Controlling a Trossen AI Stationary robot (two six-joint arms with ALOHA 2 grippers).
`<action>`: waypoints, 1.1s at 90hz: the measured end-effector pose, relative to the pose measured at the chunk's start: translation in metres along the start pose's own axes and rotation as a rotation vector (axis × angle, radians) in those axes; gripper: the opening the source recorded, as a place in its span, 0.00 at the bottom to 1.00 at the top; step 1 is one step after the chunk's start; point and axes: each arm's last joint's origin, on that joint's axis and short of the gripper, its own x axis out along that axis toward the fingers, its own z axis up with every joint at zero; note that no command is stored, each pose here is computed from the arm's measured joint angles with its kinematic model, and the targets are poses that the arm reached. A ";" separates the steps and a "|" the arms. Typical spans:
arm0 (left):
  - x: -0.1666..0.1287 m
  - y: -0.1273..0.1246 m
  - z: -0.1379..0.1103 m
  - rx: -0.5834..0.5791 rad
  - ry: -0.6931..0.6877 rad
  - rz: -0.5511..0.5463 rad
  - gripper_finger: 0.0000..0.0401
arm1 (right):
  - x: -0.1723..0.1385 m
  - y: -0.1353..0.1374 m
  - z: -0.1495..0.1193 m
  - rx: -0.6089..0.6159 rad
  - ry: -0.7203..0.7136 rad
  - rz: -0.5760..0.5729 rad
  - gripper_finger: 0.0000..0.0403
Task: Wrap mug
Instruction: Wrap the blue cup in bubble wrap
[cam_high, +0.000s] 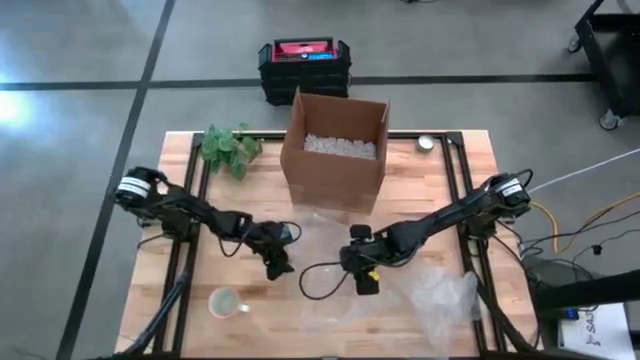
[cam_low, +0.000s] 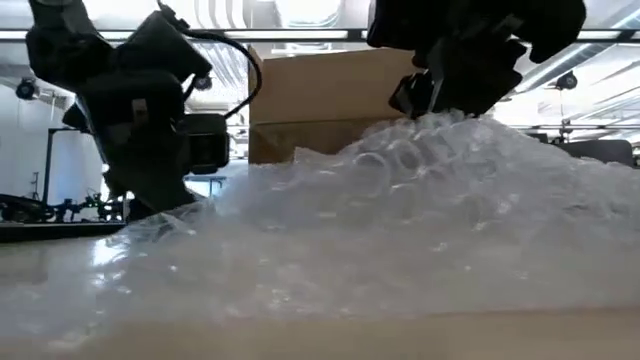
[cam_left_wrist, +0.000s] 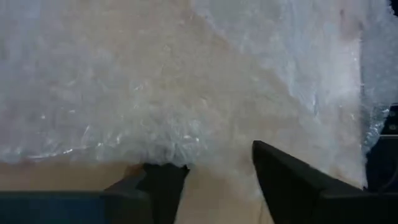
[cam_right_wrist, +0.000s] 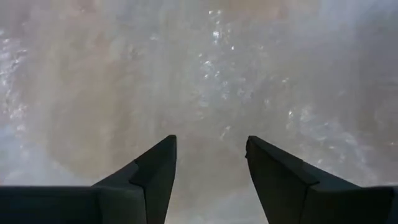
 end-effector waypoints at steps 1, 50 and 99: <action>0.000 0.000 0.000 0.002 -0.001 0.002 0.29 | 0.000 0.000 0.000 0.000 0.000 -0.001 0.44; -0.066 -0.031 0.017 0.101 -0.207 0.039 0.00 | 0.054 0.002 0.071 0.052 -0.425 0.004 0.29; -0.084 -0.019 -0.006 0.078 0.004 0.195 0.00 | 0.063 0.016 0.035 -0.028 0.368 -0.012 0.06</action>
